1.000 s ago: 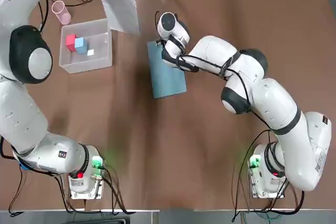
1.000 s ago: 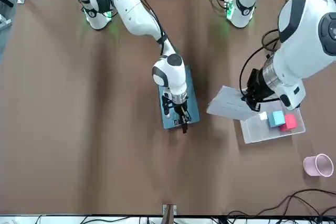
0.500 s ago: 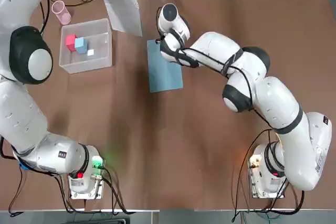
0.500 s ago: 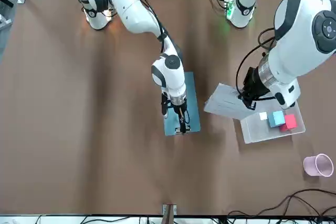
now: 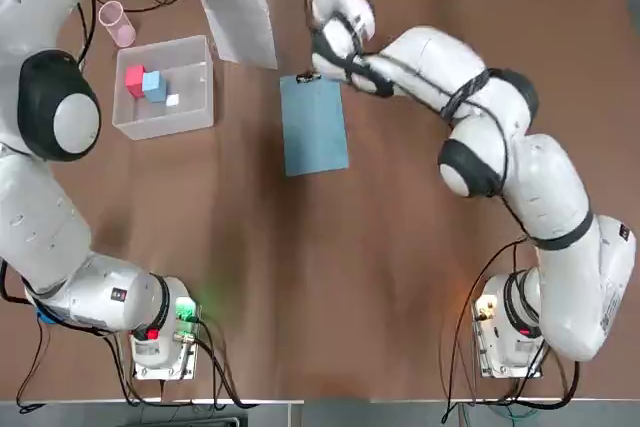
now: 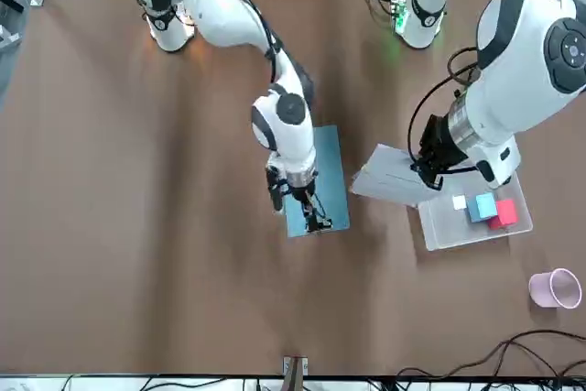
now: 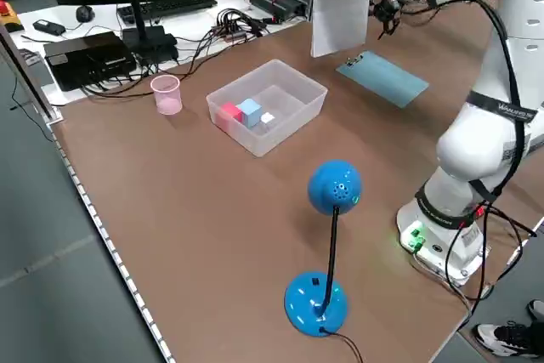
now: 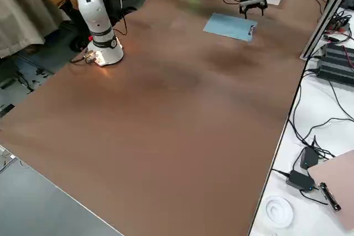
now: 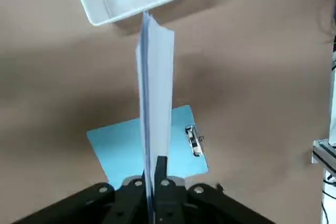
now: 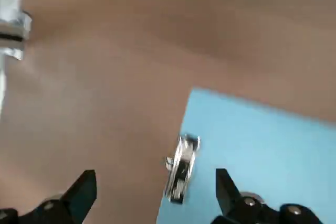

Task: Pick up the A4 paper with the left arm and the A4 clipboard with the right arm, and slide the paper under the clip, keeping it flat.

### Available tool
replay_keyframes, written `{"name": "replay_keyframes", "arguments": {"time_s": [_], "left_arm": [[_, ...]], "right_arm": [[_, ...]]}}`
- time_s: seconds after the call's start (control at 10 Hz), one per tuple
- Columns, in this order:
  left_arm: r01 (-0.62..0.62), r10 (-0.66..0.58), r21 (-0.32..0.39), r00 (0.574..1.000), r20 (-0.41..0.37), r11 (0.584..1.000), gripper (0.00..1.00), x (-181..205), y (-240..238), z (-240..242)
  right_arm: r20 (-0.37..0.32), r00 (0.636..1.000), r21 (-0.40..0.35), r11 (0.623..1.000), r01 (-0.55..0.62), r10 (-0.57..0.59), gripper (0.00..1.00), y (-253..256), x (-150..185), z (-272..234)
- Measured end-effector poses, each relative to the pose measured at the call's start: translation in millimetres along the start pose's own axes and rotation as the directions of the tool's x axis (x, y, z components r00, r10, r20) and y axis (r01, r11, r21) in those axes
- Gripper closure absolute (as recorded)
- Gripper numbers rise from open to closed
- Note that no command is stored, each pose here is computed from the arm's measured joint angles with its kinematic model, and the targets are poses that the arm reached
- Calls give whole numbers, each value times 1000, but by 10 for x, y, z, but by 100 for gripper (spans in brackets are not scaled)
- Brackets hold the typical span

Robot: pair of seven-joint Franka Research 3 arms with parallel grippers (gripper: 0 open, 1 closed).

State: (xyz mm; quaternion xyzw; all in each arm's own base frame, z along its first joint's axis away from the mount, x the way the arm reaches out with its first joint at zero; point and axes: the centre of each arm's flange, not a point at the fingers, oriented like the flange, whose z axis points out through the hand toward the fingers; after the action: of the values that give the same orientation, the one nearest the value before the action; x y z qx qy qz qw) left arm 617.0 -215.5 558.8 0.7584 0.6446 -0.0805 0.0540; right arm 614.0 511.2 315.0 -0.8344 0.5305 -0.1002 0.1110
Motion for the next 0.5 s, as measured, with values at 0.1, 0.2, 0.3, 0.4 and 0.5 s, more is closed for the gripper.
{"name": "replay_keyframes", "arguments": {"time_s": [0.1,0.2,0.3,0.4,0.5], "left_arm": [[43,-42,-5,999,4,999,99,-43,1,13],[77,-77,-15,997,10,997,99,-115,13,69],[108,-108,-26,994,16,994,99,-221,27,169],[146,-145,-41,989,25,988,99,-341,40,268],[191,-188,-63,981,39,980,99,-483,51,343]], "right_arm": [[-9,995,-41,994,99,-99,0,-71,419,-277],[-5,980,-65,978,200,-201,0,-96,831,-544],[3,957,-75,954,289,-289,0,-73,1254,-784],[14,929,-85,925,369,-369,0,2,1696,-1003],[30,896,-100,890,445,-444,0,120,2123,-1209]]}}
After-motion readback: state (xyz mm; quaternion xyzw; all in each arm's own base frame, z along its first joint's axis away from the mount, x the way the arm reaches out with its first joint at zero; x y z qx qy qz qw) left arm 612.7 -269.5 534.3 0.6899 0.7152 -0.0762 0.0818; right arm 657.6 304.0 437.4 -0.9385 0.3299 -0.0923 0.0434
